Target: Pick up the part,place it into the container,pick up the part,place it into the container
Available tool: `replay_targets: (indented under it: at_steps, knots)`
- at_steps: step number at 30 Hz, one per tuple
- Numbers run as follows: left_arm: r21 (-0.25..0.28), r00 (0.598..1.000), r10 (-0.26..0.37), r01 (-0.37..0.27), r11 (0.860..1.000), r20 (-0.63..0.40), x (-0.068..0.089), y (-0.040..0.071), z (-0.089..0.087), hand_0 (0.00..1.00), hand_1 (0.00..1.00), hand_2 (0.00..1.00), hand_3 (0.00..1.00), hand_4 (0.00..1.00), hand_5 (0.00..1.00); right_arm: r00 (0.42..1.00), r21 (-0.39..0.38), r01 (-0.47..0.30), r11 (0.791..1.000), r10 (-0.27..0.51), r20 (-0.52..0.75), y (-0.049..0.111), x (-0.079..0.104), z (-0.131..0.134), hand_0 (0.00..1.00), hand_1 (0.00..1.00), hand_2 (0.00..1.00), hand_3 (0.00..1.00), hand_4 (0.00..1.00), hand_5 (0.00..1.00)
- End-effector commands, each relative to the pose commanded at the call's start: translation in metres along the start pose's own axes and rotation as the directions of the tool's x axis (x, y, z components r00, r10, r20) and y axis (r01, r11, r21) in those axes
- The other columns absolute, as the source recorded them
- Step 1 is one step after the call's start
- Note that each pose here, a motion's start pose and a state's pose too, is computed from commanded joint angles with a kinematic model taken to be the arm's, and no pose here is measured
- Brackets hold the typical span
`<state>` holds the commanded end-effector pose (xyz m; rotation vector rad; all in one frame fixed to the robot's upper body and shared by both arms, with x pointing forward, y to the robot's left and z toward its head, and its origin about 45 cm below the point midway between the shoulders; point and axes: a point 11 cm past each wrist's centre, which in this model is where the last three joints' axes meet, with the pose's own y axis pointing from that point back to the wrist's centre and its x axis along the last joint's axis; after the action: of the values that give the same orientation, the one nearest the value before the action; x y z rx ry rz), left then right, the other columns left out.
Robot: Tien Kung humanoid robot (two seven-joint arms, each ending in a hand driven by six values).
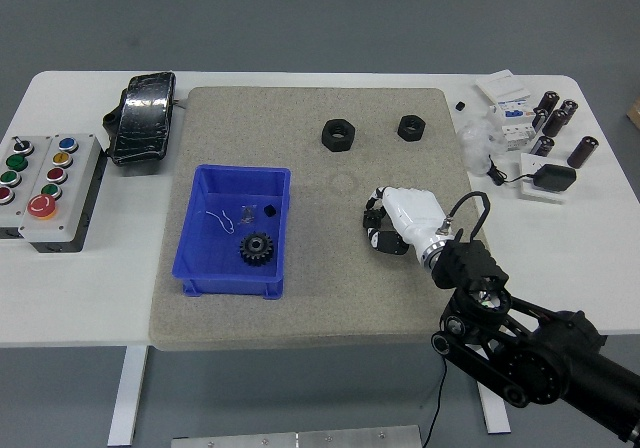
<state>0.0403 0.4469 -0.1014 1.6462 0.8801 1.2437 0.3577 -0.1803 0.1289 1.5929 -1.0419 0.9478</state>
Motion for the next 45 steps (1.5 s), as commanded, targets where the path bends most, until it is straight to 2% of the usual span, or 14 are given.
replay_targets:
  at_steps: [5, 11, 17, 21, 22, 26, 27, 29, 31, 33, 34, 39, 40, 45]
  knots:
    - [-0.002, 1.0, 0.0, 0.0, 1.0, -0.001, 0.0, 0.0, 0.0, 0.657, 0.569, 0.542, 0.619, 0.695, 0.378, 1.0, 0.007, 0.0, 1.0, 0.0, -0.003, 0.001, -0.002, -0.001, 0.335, 0.446, 0.392, 0.531, 0.421, 0.055]
    - [-0.002, 1.0, 0.001, -0.001, 1.0, -0.002, 0.0, 0.0, 0.0, 0.657, 0.569, 0.544, 0.621, 0.693, 0.377, 0.999, 0.028, -0.043, 0.999, 0.043, 0.014, 0.003, 0.01, -0.005, 0.33, 0.446, 0.385, 0.522, 0.42, 0.057]
    - [-0.004, 1.0, 0.0, 0.0, 1.0, -0.003, -0.001, 0.0, 0.001, 0.657, 0.569, 0.546, 0.622, 0.695, 0.381, 0.994, 0.131, -0.1, 0.986, 0.092, 0.059, 0.008, 0.029, -0.037, 0.323, 0.453, 0.38, 0.518, 0.422, 0.056]
    - [-0.002, 1.0, -0.001, 0.001, 1.0, -0.002, -0.001, 0.0, 0.0, 0.657, 0.569, 0.546, 0.622, 0.695, 0.381, 0.987, 0.257, -0.125, 0.958, 0.093, 0.135, 0.015, 0.04, -0.079, 0.323, 0.453, 0.38, 0.518, 0.422, 0.056]
    - [-0.001, 1.0, -0.001, 0.001, 1.0, -0.002, -0.001, 0.0, 0.0, 0.657, 0.569, 0.546, 0.622, 0.697, 0.382, 0.984, 0.3, -0.131, 0.945, 0.087, 0.155, 0.018, 0.043, -0.092, 0.39, 0.474, 0.411, 0.531, 0.455, 0.022]
    - [-0.001, 1.0, 0.001, -0.001, 1.0, -0.001, 0.0, 0.0, 0.0, 0.657, 0.569, 0.546, 0.622, 0.697, 0.382, 0.977, 0.449, -0.144, 0.882, 0.055, 0.206, 0.03, 0.045, -0.137, 0.39, 0.474, 0.411, 0.531, 0.455, 0.022]
    - [-0.001, 1.0, 0.001, -0.001, 1.0, -0.001, 0.0, 0.0, 0.0, 0.657, 0.569, 0.547, 0.623, 0.699, 0.389, 0.978, 0.478, -0.137, 0.868, 0.042, 0.205, 0.032, 0.043, -0.145, 0.604, 0.685, 0.654, 0.656, 0.483, 0.105]
    - [-0.002, 1.0, 0.001, -0.001, 1.0, -0.001, 0.0, 0.0, 0.001, 0.657, 0.569, 0.547, 0.623, 0.699, 0.389, 0.983, 0.53, -0.106, 0.842, 0.009, 0.182, 0.035, 0.036, -0.158, 0.604, 0.685, 0.654, 0.656, 0.483, 0.105]
    - [-0.002, 1.0, 0.001, -0.001, 1.0, 0.0, 0.0, 0.0, 0.001, 0.657, 0.569, 0.547, 0.623, 0.699, 0.389, 0.99, 0.561, -0.076, 0.824, -0.005, 0.143, 0.037, 0.03, -0.167, 0.604, 0.685, 0.654, 0.656, 0.483, 0.105]
    - [0.0, 1.0, 0.002, -0.002, 1.0, 0.0, 0.001, 0.0, 0.0, 0.657, 0.569, 0.547, 0.623, 0.699, 0.389, 0.994, 0.576, -0.065, 0.815, 0.001, 0.11, 0.037, 0.028, -0.17, 0.604, 0.685, 0.654, 0.656, 0.483, 0.105]
    - [0.001, 1.0, 0.002, -0.002, 1.0, 0.001, 0.001, 0.0, 0.0, 0.658, 0.569, 0.547, 0.624, 0.703, 0.4, 0.995, 0.58, -0.062, 0.812, 0.006, 0.098, 0.037, 0.027, -0.171, 0.702, 0.762, 0.736, 0.683, 0.429, 0.225]
    - [0.005, 1.0, 0.005, -0.005, 1.0, 0.002, 0.001, 0.0, -0.001, 0.658, 0.569, 0.547, 0.624, 0.703, 0.4, 0.998, 0.585, -0.057, 0.809, 0.024, 0.065, 0.037, 0.026, -0.173, 0.702, 0.762, 0.736, 0.683, 0.429, 0.225]
    - [0.005, 1.0, 0.005, -0.005, 1.0, 0.002, 0.001, 0.0, -0.001, 0.657, 0.569, 0.547, 0.625, 0.705, 0.404, 0.998, 0.584, -0.058, 0.81, 0.027, 0.061, 0.036, 0.026, -0.173, 0.715, 0.776, 0.758, 0.696, 0.463, 0.236]
    - [0.003, 1.0, 0.004, -0.004, 1.0, 0.002, 0.001, 0.0, 0.0, 0.657, 0.569, 0.547, 0.625, 0.705, 0.404, 0.998, 0.57, -0.061, 0.82, 0.036, 0.054, 0.034, 0.026, -0.171, 0.715, 0.776, 0.758, 0.696, 0.463, 0.236]
